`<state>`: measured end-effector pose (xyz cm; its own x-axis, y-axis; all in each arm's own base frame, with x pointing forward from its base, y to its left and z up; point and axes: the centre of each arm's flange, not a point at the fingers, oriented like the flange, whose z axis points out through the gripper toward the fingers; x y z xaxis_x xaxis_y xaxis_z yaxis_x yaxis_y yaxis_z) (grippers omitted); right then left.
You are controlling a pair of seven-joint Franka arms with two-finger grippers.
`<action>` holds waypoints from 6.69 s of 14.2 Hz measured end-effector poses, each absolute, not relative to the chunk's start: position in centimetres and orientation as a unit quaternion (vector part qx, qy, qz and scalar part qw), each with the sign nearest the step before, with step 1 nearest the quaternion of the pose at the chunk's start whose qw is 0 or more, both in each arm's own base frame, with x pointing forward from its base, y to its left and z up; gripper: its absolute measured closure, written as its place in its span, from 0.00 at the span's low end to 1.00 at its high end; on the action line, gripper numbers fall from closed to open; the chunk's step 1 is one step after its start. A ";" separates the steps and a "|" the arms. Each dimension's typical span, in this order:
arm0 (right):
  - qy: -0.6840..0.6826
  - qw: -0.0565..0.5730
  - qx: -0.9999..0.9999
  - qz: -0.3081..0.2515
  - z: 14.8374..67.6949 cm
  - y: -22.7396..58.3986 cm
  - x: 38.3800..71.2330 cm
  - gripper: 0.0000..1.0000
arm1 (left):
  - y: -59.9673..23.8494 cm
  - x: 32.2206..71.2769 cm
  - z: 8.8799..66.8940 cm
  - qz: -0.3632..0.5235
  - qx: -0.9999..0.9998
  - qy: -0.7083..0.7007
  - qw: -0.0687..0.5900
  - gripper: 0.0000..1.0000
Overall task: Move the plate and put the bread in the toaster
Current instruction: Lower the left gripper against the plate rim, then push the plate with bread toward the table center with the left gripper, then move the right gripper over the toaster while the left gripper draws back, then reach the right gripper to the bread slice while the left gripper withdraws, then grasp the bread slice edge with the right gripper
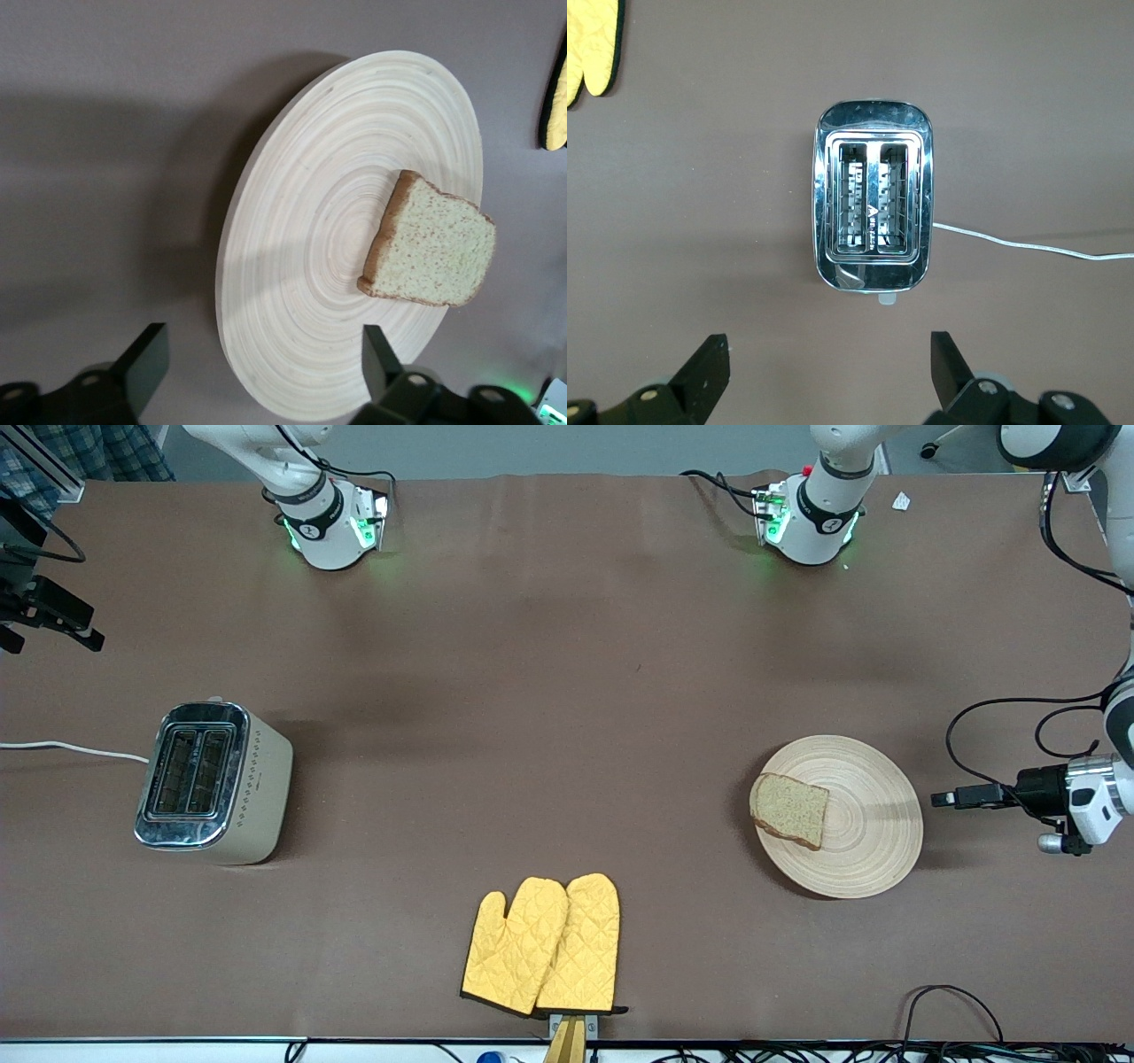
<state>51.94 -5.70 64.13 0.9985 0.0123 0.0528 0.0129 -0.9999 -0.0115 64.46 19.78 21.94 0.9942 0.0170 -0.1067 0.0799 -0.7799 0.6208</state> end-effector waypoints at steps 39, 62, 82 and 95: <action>-0.004 -0.003 -0.999 -0.054 65.1 -6.1 52.4 0.00 | -21.1 65.8 21.9 -0.157 0.853 -0.058 0.495 0.90; 0.006 0.039 -0.998 0.044 50.2 0.7 60.2 0.00 | -28.2 60.3 13.8 -0.070 0.849 0.001 0.524 0.14; 0.099 0.084 -0.988 0.081 26.0 28.7 58.8 0.08 | -9.8 66.9 44.6 0.040 0.981 0.079 0.175 0.00; 0.139 0.060 -0.983 0.100 22.2 33.1 56.0 0.37 | -9.9 53.2 65.3 0.064 0.996 0.032 -0.046 0.00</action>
<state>55.99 33.09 22.17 0.9412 -0.2613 -0.2140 -0.2853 -0.9542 -0.0897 53.22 -9.91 65.25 0.9898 0.0588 0.1299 0.0705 -0.9937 -0.0873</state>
